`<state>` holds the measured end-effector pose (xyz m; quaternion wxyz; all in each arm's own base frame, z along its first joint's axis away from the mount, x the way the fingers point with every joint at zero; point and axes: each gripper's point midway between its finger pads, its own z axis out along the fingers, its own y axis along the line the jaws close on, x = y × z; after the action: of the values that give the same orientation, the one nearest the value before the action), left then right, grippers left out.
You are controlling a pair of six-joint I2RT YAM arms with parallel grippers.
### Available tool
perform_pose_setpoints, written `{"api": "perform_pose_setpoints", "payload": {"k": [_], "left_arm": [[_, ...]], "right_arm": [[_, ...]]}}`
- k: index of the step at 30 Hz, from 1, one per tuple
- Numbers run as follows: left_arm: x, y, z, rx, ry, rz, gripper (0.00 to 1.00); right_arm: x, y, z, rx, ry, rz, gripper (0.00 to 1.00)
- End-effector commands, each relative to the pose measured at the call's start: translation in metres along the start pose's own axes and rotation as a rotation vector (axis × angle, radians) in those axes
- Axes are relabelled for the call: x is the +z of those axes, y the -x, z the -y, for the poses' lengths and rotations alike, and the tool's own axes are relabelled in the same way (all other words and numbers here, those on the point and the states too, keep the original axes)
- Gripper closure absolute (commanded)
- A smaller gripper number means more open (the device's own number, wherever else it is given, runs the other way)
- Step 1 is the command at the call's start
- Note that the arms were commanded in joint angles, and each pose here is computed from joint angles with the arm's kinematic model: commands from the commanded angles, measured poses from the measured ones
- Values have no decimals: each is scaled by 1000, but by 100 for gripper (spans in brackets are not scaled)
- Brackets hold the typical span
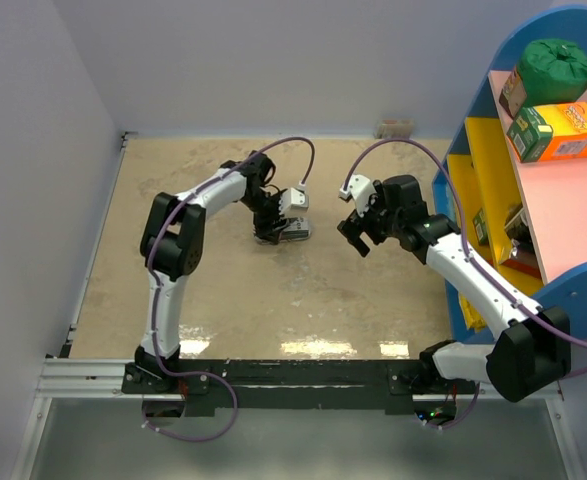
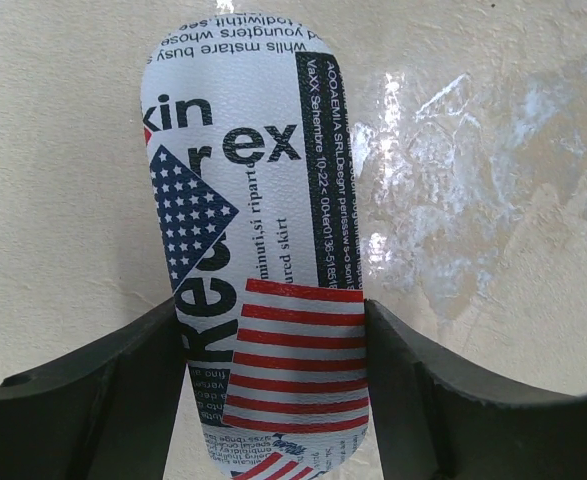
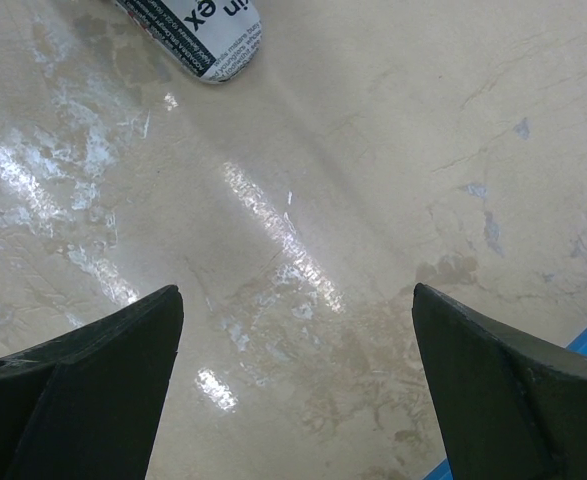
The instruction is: Organize the sunglasses
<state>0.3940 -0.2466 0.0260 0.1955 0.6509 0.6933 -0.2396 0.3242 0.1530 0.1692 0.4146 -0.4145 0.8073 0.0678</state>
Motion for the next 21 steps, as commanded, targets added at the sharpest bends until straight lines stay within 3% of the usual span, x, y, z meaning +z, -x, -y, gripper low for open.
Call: {"api": "perform_pose_setpoints", "payload": {"k": [1,5,10,17,21], "left_arm": [[-12,8,1,79,33,3,36],[-14,4,-10,87,90,-21,31],[-23,10,-10,82,111,-13,1],[-48,33,-6,65,178,52,0],[-83,55,-7,16,274,106,0]], "right_arm": [[-2,11,1,-20,-3,46,2],[-2,10,1,-20,-3,43,2],[-2,9,0,-21,3,44,2],[-2,11,-1,-19,12,49,1],[-4,19,8,2,-32,72,1]]}}
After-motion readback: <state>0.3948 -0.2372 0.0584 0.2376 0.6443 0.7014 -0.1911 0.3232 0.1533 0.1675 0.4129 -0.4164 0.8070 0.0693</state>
